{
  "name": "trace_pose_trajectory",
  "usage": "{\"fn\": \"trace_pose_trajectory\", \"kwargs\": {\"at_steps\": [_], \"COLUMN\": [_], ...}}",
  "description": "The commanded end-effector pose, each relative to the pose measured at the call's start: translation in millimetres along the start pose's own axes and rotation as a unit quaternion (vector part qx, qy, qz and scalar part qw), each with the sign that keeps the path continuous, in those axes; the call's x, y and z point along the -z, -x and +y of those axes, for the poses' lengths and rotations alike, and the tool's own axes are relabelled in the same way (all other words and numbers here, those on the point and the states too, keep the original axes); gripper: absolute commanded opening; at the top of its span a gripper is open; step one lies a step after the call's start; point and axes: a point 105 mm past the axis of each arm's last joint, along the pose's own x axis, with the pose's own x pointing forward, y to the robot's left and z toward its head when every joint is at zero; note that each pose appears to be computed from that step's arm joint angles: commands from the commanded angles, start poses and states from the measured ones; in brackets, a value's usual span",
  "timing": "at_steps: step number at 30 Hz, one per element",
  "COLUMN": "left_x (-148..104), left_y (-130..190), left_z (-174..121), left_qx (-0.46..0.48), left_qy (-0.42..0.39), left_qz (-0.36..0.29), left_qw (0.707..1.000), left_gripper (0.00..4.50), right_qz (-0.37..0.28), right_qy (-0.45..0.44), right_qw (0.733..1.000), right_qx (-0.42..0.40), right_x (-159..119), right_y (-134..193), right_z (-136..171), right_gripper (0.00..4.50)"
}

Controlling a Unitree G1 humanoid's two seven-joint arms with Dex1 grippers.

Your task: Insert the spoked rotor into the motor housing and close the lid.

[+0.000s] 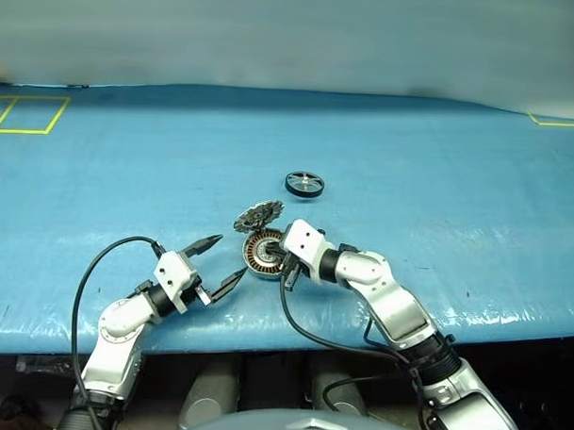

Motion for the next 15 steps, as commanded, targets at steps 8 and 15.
{"fn": "trace_pose_trajectory", "kwargs": {"at_steps": [8,15], "left_x": [-6,-5], "left_y": [-5,-6], "left_z": [-1,-2], "left_qx": [0.004,0.007], "left_qy": [-0.012,-0.010], "left_qz": [-0.014,-0.015], "left_qw": [1.000,1.000], "left_gripper": [4.25,4.25], "right_qz": [-0.043,-0.039], "right_qy": [0.014,0.017], "right_qw": [0.999,0.998], "right_qx": [0.025,0.040], "right_x": [-26,-25], "right_y": [21,28], "right_z": [-13,-20], "right_gripper": [0.02,0.02]}}
